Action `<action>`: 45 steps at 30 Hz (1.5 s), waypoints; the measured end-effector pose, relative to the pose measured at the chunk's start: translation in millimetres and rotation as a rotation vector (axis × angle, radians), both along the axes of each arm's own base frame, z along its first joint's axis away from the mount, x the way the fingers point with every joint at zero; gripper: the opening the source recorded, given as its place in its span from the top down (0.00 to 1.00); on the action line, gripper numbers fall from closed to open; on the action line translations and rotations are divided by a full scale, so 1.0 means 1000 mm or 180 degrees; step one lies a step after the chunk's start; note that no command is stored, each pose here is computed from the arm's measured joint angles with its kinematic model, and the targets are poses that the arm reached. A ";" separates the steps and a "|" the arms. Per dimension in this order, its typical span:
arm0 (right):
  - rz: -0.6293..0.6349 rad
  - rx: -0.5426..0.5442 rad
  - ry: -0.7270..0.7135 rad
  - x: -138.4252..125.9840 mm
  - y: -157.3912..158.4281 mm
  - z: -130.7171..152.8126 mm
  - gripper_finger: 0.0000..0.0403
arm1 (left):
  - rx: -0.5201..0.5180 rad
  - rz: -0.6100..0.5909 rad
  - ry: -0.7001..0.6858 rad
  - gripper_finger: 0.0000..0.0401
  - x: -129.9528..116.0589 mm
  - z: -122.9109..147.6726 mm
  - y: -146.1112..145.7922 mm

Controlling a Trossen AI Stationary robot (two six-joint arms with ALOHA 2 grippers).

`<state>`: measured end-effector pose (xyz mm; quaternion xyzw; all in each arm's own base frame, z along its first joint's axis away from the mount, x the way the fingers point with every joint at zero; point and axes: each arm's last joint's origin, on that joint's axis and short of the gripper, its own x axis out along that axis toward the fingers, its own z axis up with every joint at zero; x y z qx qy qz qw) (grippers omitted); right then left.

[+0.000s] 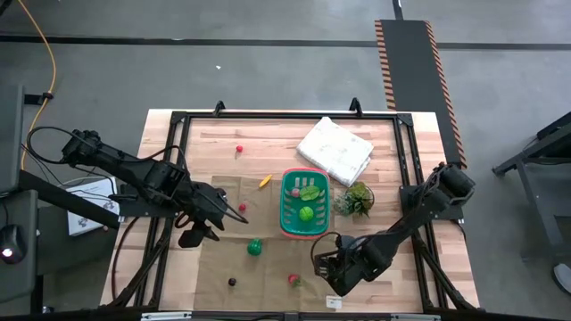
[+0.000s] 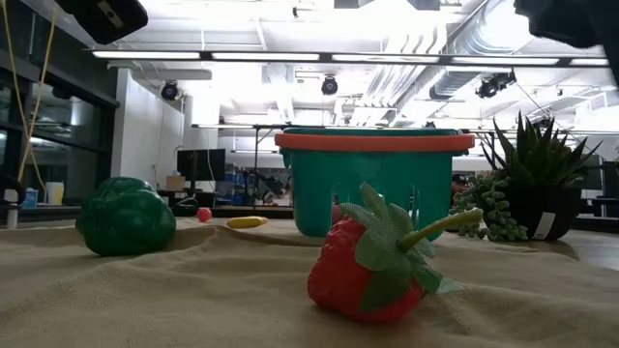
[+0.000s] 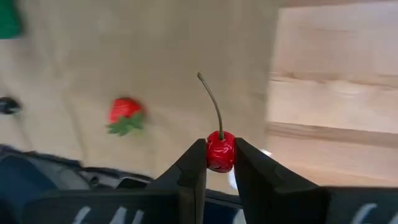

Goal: Pick and placing Produce into tupperware
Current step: Put the bottom red cherry into the blue basket

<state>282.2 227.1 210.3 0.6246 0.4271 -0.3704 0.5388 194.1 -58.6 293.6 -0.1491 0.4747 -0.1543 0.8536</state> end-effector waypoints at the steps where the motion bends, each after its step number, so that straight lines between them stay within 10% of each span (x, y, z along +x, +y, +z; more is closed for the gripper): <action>1: 0.0016 -0.0010 -0.0058 0.001 -0.001 0.002 0.85 | -0.0007 0.0011 0.0007 0.62 0.000 0.000 0.000; 21: 0.0659 -0.0766 -0.1499 0.080 -0.081 0.029 0.85 | -0.0073 0.0186 0.0059 0.62 0.000 0.000 0.000; 45: 0.1662 -0.1370 -0.0726 0.062 -0.195 0.052 0.85 | 0.0016 0.0661 0.0085 0.62 0.002 0.000 0.003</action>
